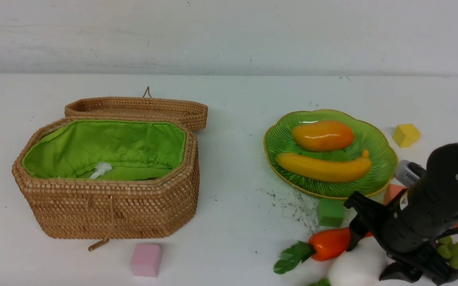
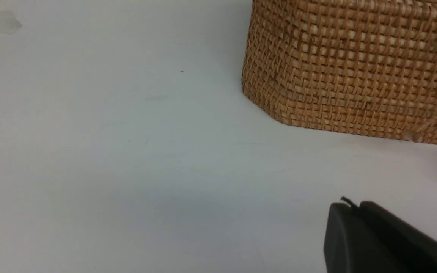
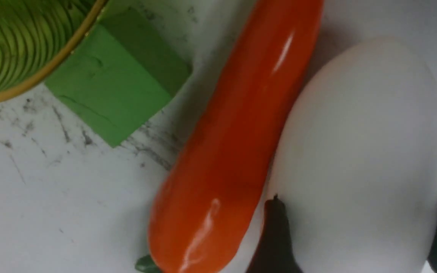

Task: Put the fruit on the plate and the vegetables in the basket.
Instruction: Take a daikon with your right arm and place it on the basket on the left.

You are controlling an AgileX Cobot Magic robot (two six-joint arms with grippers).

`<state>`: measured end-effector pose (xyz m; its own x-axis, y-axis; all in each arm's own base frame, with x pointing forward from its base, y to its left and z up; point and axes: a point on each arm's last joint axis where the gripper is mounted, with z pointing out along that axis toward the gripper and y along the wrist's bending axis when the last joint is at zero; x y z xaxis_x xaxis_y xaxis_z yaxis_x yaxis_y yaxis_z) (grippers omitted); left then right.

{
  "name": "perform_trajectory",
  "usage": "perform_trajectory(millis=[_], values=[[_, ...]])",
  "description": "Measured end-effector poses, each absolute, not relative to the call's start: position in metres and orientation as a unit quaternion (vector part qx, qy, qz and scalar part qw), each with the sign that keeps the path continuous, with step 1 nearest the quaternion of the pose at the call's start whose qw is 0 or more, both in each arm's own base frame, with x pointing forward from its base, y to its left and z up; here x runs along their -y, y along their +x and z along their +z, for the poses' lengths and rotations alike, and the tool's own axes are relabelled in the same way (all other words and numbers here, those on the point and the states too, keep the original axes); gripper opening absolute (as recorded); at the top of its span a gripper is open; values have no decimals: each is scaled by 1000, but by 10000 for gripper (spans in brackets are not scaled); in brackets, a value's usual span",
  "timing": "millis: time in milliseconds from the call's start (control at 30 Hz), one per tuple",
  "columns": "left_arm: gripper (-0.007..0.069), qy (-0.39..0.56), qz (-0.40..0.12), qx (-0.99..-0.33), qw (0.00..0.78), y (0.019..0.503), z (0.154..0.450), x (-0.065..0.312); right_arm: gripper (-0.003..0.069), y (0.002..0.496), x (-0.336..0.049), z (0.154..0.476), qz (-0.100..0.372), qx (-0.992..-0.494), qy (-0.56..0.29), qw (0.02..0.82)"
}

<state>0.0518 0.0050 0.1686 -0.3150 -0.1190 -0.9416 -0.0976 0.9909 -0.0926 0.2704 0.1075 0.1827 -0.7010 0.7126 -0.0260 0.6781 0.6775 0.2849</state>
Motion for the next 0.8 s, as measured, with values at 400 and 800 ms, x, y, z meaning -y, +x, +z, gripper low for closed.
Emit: perform_trajectory(millis=[400, 800], values=[[20, -67, -9, -811, 581, 52, 169, -5, 496, 268, -108, 186, 125, -937, 319, 70], [20, -67, -9, -811, 581, 52, 169, -5, -3, 239, -111, 264, 211, -961, 109, 138]])
